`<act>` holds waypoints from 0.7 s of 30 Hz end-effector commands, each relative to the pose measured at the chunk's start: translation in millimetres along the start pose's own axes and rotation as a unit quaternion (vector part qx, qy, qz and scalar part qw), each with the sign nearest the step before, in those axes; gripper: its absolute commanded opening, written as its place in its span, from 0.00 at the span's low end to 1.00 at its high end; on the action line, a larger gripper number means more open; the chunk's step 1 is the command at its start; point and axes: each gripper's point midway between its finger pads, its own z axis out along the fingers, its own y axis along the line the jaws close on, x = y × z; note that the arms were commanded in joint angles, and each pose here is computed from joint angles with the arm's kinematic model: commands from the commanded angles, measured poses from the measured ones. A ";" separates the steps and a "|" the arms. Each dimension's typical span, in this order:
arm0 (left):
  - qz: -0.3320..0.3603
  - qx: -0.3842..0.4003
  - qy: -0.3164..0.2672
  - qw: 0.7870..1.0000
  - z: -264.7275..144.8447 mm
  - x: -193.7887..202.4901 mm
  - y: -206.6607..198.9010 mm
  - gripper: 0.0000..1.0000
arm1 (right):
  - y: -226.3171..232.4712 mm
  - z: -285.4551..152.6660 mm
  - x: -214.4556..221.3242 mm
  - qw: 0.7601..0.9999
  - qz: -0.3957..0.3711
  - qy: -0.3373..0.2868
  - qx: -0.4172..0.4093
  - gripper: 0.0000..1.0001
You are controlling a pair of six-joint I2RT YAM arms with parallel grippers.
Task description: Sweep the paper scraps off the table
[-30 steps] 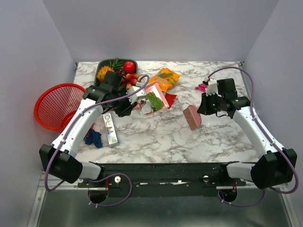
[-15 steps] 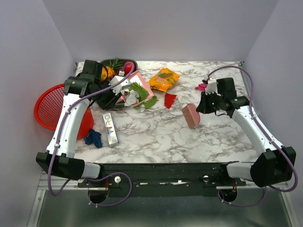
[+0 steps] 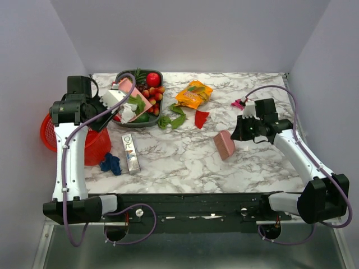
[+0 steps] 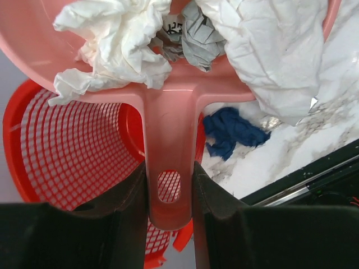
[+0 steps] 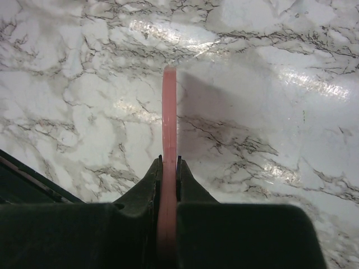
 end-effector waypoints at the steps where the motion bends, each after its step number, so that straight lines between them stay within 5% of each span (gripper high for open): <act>1: -0.065 -0.004 0.081 0.995 -29.5 51.8 -3.6 0.00 | 12.7 -3.3 -6.2 0.999 0.022 -0.015 -0.029 0.01; 13: -0.167 -0.098 0.153 0.969 -73.6 142.1 51.9 0.00 | 15.1 4.8 -15.2 0.998 0.039 -0.008 -0.041 0.00; 17: -0.149 -0.121 0.182 0.964 -91.1 157.7 65.2 0.00 | 13.4 8.3 -12.0 0.998 0.042 -0.001 -0.041 0.01; 21: -0.059 -0.121 0.243 0.960 -101.9 176.7 75.6 0.00 | 13.1 11.7 -14.7 0.998 0.041 0.002 -0.043 0.00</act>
